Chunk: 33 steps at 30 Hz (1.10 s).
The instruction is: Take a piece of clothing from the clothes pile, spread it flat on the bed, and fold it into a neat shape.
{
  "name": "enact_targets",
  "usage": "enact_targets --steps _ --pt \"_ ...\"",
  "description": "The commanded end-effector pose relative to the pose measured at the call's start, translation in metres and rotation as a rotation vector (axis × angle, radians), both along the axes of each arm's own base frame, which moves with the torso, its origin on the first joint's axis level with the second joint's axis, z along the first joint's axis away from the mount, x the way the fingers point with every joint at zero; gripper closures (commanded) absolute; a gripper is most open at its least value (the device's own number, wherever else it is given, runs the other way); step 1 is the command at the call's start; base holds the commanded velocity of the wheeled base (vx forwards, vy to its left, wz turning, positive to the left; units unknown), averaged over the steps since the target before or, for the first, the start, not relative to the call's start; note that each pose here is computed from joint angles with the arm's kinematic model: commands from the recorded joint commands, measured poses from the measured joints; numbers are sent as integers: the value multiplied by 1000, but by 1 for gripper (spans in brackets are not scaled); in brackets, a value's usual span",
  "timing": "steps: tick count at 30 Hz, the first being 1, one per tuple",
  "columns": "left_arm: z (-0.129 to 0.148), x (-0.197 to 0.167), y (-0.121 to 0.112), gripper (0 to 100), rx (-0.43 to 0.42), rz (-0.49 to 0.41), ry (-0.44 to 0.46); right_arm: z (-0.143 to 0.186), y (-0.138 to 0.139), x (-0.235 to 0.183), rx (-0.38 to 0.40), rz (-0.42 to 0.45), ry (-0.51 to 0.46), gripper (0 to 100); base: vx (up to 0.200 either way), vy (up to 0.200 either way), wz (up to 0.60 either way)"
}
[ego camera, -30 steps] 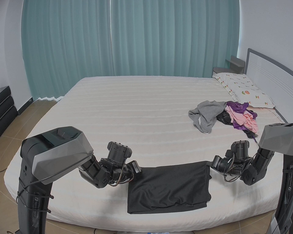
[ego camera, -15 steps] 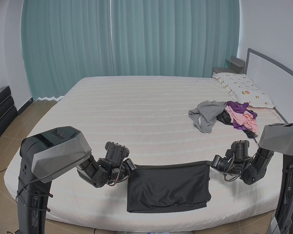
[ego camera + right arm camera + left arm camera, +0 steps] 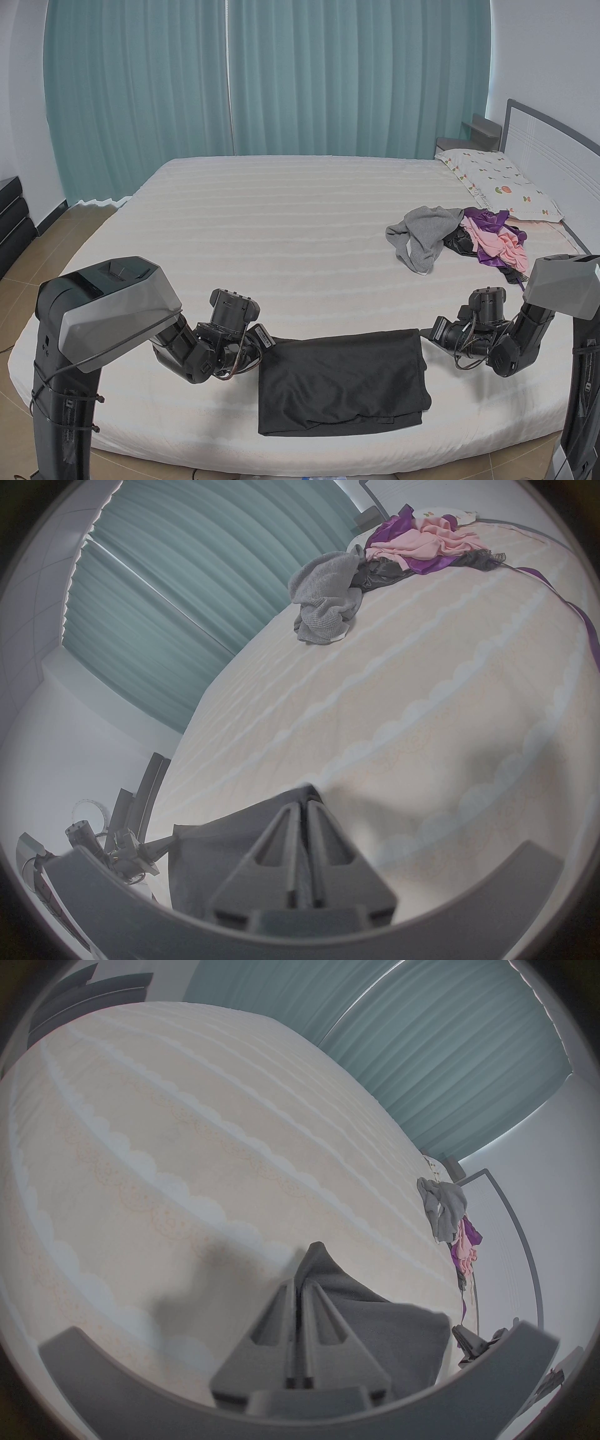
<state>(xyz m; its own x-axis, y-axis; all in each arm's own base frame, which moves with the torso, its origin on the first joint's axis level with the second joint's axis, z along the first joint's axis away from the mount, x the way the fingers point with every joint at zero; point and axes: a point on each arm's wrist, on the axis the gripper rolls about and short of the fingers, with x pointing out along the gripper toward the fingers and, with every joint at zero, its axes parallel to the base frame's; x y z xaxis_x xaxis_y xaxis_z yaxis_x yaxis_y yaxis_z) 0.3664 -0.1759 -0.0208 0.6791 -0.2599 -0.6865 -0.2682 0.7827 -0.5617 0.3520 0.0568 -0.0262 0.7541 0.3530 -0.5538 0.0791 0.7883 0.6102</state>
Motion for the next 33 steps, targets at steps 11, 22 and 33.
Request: enact_targets --steps 11,22,33 --pt "30 -26 29 0 -108 56 49 38 -2 -38 64 32 2 0 0 0 0" --pt "40 -63 37 0 -203 42 63 16 1 -111 52 159 117 0 -55 0 0" --pt "25 -65 36 0 -177 38 100 -8 13 -112 44 203 121 0 -55 0 0"
